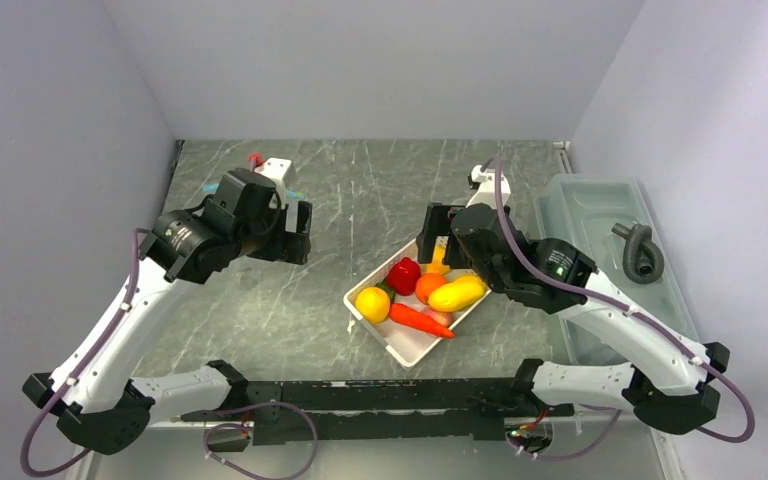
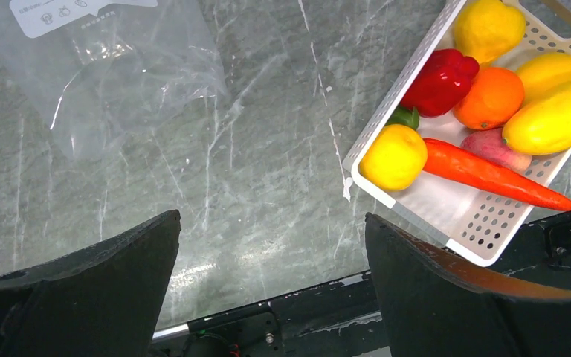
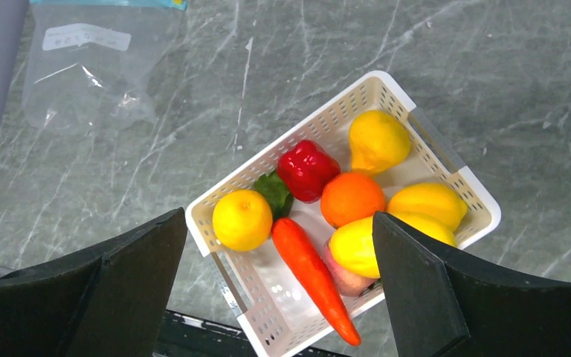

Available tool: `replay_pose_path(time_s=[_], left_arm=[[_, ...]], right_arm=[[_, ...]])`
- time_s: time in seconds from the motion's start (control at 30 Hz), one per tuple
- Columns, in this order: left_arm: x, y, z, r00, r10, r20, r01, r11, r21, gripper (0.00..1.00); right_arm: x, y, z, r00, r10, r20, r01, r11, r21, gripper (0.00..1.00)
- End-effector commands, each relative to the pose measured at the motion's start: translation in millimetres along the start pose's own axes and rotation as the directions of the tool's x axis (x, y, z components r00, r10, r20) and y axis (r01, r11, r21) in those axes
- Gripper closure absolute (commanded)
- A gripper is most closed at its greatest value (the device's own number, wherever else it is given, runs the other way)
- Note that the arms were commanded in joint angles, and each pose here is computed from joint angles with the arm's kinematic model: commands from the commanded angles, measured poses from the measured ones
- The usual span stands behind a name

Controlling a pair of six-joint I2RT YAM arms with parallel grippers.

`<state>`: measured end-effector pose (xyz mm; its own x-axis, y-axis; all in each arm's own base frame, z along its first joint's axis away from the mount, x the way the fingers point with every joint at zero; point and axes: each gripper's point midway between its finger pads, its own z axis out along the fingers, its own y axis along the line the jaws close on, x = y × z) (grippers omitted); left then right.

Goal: Place the food in the zip-top bag and seal the zipper
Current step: Adjust the bin at the center of the board.

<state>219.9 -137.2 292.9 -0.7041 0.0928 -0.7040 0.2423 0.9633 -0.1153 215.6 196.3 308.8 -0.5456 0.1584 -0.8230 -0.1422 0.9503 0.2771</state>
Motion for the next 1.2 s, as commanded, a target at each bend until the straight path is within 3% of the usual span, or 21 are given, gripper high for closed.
replay_pose_path(time_s=[0.0,0.6,1.17], left_arm=[[-4.9,5.1,-5.7,0.999,0.011,0.039,-0.01,1.0,-0.017,0.01],[14.8,13.4,1.1,0.999,0.026,0.02,-0.025,0.999,-0.035,0.01],[33.3,19.9,0.4,1.0,0.019,0.015,-0.019,0.999,-0.036,0.01]], right_arm=[[0.9,-3.2,-4.1,0.999,0.038,-0.018,-0.038,0.999,0.022,0.0],[32.8,28.7,21.7,0.991,0.015,-0.135,-0.024,0.998,-0.065,0.0],[78.9,38.3,70.7,0.953,0.118,-0.278,-0.084,0.988,0.131,0.06]])
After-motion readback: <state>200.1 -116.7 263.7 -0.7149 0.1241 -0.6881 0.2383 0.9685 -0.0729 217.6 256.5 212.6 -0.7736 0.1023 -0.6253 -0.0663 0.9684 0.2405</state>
